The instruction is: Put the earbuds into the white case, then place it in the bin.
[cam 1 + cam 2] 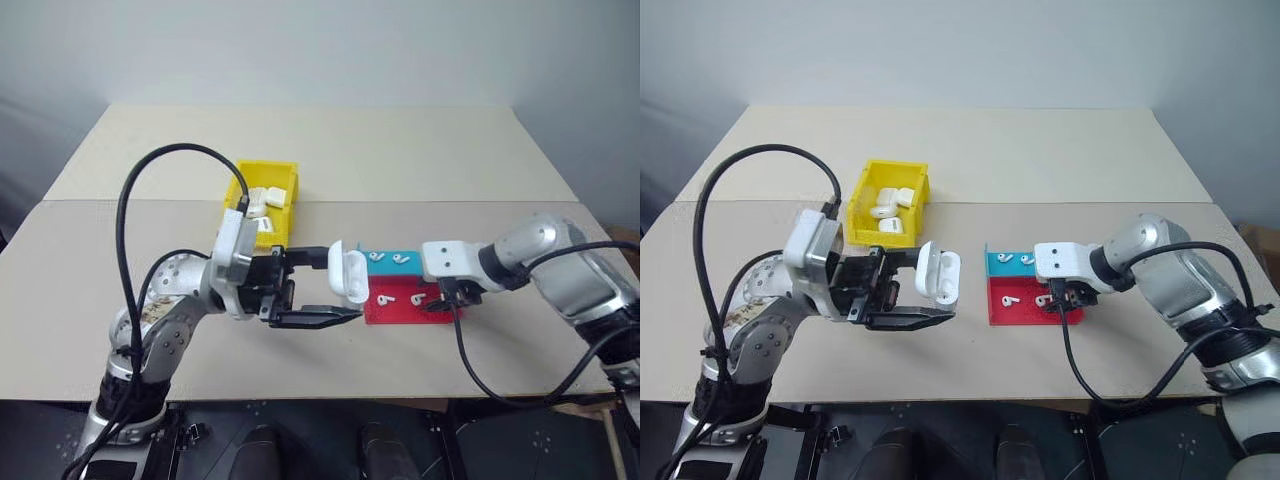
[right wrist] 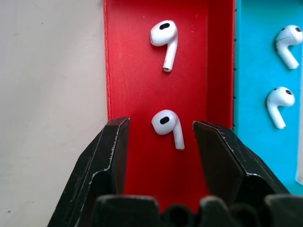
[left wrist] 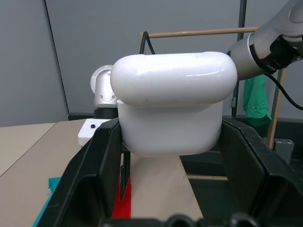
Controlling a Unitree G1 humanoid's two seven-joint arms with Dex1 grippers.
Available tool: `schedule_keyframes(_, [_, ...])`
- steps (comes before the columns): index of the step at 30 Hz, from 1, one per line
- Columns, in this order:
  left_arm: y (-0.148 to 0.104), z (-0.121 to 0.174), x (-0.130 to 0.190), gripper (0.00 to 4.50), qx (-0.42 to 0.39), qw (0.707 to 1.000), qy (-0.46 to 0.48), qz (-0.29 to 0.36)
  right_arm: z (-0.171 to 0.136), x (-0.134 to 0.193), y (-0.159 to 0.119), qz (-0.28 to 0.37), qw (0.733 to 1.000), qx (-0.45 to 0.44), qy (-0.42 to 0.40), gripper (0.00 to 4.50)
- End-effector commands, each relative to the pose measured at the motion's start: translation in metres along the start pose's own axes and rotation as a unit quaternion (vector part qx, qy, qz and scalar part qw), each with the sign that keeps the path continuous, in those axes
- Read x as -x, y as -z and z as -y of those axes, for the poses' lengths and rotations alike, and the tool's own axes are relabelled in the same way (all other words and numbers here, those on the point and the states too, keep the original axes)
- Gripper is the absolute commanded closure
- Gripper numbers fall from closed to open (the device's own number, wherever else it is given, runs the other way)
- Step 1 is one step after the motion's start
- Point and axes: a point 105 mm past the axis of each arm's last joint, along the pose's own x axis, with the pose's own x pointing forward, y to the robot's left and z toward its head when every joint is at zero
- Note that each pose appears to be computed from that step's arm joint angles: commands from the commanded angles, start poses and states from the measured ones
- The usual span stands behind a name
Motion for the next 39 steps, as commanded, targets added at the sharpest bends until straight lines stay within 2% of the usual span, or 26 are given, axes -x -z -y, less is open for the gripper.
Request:
schedule_keyframes(1, [-0.008,0.005,-0.003,1.68,-0.022,1.0,0.004,-0.001,0.006,0.002,-0.002,-0.005,1.0,0.023,0.003,1.9])
schedule_keyframes(10, [-0.008,0.004,0.001,1.68,-0.024,1.0,-0.012,-0.013,0.008,-0.012,0.005,-0.011,1.0,0.022,-0.013,1.9])
schedule_keyframes(13, [-0.008,0.004,0.002,1.68,-0.026,0.999,-0.016,-0.017,0.006,-0.014,0.007,-0.013,0.999,0.023,-0.02,2.45])
schedule_keyframes(17, [-0.008,0.003,0.002,1.68,-0.025,0.999,-0.021,-0.019,0.006,-0.009,0.004,-0.007,1.0,0.017,-0.014,3.8])
schedule_keyframes(20, [-0.008,0.002,0.001,1.68,-0.024,0.999,-0.022,-0.019,0.011,0.0,0.001,0.005,1.0,0.006,0.011,3.86])
schedule_keyframes(24, [-0.011,-0.003,0.0,1.68,-0.022,0.999,-0.023,-0.006,0.009,0.035,-0.02,0.082,0.994,-0.055,0.037,3.86])
schedule_keyframes(26, [-0.014,-0.007,-0.001,1.68,-0.022,0.999,-0.024,0.006,0.006,0.066,-0.039,0.169,0.977,-0.118,0.062,3.86])
schedule_keyframes(29, [-0.016,-0.011,-0.001,1.68,-0.021,0.999,-0.02,0.015,0.002,0.094,-0.059,0.258,0.948,-0.158,0.101,3.86])
schedule_keyframes(31, [-0.017,-0.016,-0.003,1.68,-0.02,0.999,-0.014,0.021,0.005,0.121,-0.079,0.363,0.901,-0.175,0.16,3.86])
schedule_keyframes(34, [-0.02,-0.022,-0.006,1.68,-0.018,0.999,-0.009,0.036,0.006,0.142,-0.098,0.463,0.841,-0.217,0.177,3.86])
schedule_keyframes(36, [-0.022,-0.026,-0.006,1.68,-0.017,0.999,-0.005,0.047,0.005,0.148,-0.109,0.51,0.81,-0.239,0.163,3.86])
schedule_keyframes(39, [-0.019,-0.034,-0.012,1.68,-0.016,0.999,-0.005,0.049,-0.001,0.152,-0.132,0.55,0.791,-0.219,0.155,3.86])
